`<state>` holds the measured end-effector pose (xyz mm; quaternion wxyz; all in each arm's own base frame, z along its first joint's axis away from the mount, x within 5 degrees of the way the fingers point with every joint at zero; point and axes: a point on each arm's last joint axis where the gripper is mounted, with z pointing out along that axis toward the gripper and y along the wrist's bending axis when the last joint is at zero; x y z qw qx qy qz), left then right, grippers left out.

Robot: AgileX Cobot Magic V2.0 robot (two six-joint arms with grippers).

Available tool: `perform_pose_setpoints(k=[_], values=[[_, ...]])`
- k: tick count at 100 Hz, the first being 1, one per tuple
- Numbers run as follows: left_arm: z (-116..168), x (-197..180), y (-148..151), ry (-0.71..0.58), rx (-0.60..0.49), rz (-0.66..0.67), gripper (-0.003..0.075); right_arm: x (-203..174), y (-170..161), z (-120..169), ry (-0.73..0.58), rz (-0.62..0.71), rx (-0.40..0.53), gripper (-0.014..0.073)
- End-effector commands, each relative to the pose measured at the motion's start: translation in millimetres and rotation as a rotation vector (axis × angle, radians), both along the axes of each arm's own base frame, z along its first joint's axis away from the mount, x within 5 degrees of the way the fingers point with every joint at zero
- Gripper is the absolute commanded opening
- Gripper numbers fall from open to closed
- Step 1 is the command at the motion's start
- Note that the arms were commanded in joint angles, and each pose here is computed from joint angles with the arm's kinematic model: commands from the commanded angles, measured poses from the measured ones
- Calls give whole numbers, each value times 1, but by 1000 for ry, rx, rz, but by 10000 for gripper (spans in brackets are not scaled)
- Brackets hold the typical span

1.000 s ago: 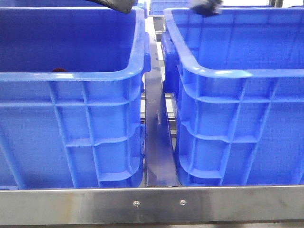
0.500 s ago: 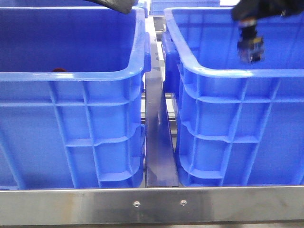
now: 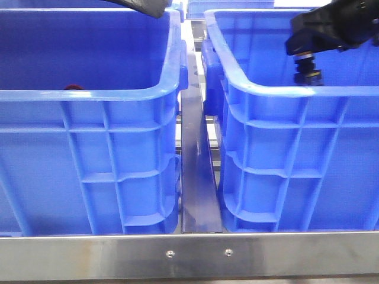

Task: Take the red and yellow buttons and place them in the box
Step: 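Lower the yellow button into the empty bin and open the right gripper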

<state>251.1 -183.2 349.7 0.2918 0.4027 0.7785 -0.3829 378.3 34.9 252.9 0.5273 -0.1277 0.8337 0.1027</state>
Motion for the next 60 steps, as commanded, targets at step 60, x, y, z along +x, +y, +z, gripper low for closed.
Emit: perform_pose_setpoints(k=[60], values=[[22, -9, -2, -20, -92, -5, 619, 23, -4, 7, -33, -60, 63, 217]])
